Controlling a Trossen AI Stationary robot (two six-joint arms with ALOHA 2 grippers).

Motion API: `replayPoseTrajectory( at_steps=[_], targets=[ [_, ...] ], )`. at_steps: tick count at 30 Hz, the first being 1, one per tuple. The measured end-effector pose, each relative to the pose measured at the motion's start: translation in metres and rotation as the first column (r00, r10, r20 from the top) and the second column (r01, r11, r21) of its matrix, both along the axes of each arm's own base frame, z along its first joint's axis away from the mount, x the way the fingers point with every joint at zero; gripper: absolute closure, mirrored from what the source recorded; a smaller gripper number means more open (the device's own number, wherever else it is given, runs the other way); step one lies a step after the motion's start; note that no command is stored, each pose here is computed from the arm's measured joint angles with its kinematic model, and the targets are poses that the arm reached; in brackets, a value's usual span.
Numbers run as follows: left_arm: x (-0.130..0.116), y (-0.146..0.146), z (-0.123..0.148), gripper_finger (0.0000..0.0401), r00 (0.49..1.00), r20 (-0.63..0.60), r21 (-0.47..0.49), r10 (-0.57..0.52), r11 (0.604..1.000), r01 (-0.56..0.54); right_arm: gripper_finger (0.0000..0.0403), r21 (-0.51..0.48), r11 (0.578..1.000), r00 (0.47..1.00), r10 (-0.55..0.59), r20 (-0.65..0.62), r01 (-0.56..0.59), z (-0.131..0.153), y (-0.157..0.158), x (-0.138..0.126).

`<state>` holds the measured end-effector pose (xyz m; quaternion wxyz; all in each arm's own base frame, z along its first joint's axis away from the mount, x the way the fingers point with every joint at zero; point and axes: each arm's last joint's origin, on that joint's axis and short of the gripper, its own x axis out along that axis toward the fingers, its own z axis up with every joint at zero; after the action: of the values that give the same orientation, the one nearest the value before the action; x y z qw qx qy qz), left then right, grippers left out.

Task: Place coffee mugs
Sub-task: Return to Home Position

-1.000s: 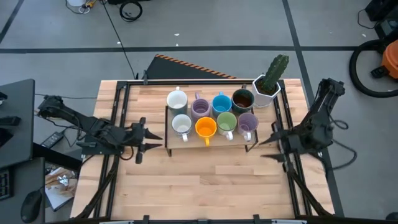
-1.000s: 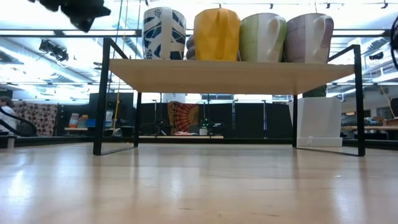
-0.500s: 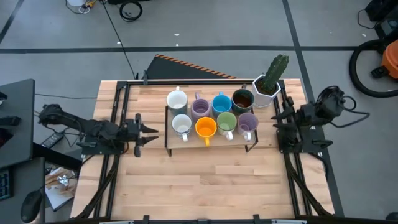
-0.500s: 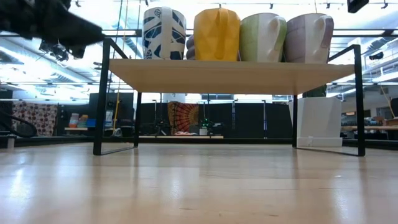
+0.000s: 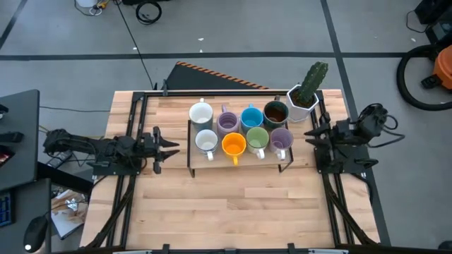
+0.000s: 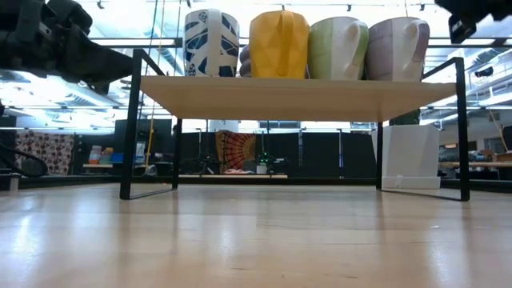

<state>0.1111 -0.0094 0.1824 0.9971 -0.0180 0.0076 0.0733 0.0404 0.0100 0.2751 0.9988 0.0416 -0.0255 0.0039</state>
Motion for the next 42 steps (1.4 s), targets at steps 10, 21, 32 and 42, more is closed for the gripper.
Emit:
replayPoseTrajectory(
  at_steps=[10,21,32,42],
  targets=[
    [0.000,0.000,-0.002,0.0283,1.000,-0.022,0.004,0.001,1.000,-0.001,0.0286,0.091,0.996,0.999,-0.001,0.042,-0.002,-0.019,0.011,0.013],
    [0.000,0.001,-0.004,0.0283,0.999,-0.041,0.032,0.011,0.999,-0.009,0.0287,0.085,0.992,0.995,0.090,0.041,-0.093,-0.056,0.027,0.028],
    [0.000,0.000,-0.004,0.0283,0.999,-0.047,0.033,-0.002,0.999,0.003,0.0287,0.023,0.985,0.978,0.168,0.120,-0.172,-0.080,0.037,0.037],
    [0.000,-0.003,-0.009,0.0283,0.991,-0.088,0.003,-0.099,0.995,0.099,0.0287,-0.039,0.954,0.953,0.298,0.048,-0.296,-0.089,0.041,0.037]
  ],
)
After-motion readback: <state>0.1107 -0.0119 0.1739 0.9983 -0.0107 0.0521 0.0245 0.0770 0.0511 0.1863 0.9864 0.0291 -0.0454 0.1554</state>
